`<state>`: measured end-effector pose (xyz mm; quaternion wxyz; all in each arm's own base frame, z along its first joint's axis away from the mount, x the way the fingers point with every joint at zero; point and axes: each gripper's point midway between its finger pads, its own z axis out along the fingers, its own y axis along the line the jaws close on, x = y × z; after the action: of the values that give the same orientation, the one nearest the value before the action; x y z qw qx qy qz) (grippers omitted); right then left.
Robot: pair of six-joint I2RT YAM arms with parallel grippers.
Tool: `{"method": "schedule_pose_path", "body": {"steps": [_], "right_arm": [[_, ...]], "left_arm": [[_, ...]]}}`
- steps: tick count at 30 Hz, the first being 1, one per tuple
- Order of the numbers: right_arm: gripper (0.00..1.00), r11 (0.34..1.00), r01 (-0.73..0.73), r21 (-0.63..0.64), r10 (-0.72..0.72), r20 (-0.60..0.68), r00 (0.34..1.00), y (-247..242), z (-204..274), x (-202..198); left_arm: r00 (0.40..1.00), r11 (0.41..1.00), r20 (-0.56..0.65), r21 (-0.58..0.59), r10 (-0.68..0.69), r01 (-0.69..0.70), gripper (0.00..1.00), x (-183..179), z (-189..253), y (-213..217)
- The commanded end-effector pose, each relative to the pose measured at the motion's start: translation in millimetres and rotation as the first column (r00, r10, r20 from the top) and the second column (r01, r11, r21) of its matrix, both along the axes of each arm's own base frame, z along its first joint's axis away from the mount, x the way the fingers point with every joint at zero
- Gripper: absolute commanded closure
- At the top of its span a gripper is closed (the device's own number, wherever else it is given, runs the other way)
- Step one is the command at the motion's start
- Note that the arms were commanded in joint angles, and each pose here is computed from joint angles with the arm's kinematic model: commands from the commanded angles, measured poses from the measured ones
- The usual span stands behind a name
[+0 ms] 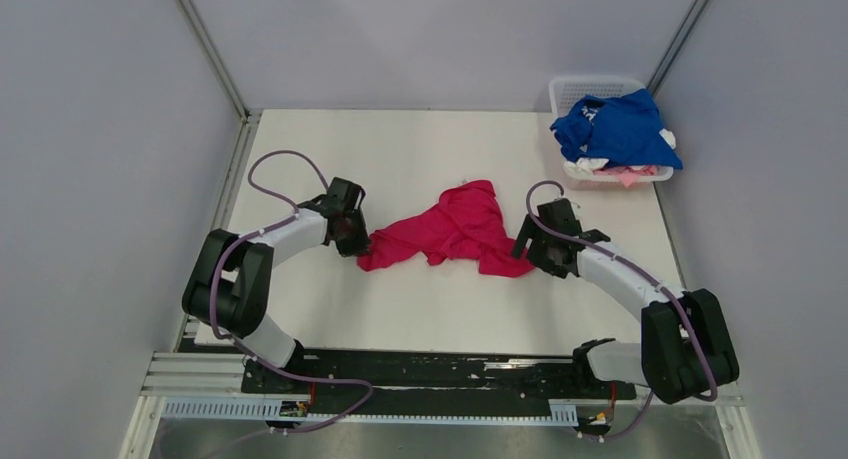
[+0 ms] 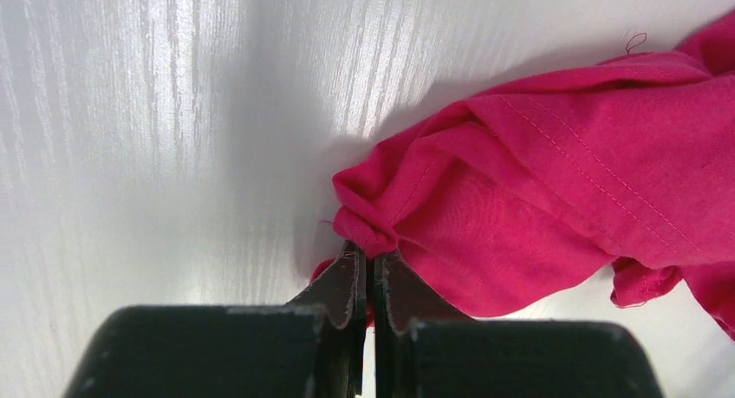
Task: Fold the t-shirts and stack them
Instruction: Flatten out the tshirt
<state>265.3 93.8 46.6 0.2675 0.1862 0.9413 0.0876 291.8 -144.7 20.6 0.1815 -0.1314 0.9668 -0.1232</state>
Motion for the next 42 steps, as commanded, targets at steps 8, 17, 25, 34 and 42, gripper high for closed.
{"method": "schedule_pose_path", "body": {"steps": [8, 17, 25, 34, 42], "right_arm": [[0.92, 0.992, -0.058, 0.114, 0.059, -0.004, 0.998, 33.3, -11.7, 17.7], [1.00, 0.998, -0.021, 0.052, -0.003, 0.430, 0.903, 13.5, 124.6, 68.0], [1.00, 0.998, 0.004, 0.065, -0.054, 0.786, 0.616, -13.6, 304.6, 50.9], [1.00, 0.995, -0.095, 0.021, 0.000, 0.976, 0.219, -26.5, 482.8, -23.4], [1.00, 0.966, -0.243, -0.091, 0.085, 0.996, -0.036, -16.3, 564.8, -99.5]], "left_arm": [[0.989, 0.999, 0.139, -0.009, -0.046, 0.048, 1.00, 11.4, 31.9, -2.0], [0.881, 1.000, 0.474, 0.013, -0.002, -0.005, 1.00, 50.5, 152.7, 11.1], [0.532, 0.981, 0.834, -0.056, 0.148, -0.184, 1.00, 36.9, 351.3, 63.1], [0.135, 0.969, 0.973, -0.161, 0.187, -0.187, 1.00, -34.9, 514.0, 103.8], [-0.103, 0.971, 0.976, -0.202, 0.189, -0.125, 1.00, -106.1, 592.2, 125.2]]}}
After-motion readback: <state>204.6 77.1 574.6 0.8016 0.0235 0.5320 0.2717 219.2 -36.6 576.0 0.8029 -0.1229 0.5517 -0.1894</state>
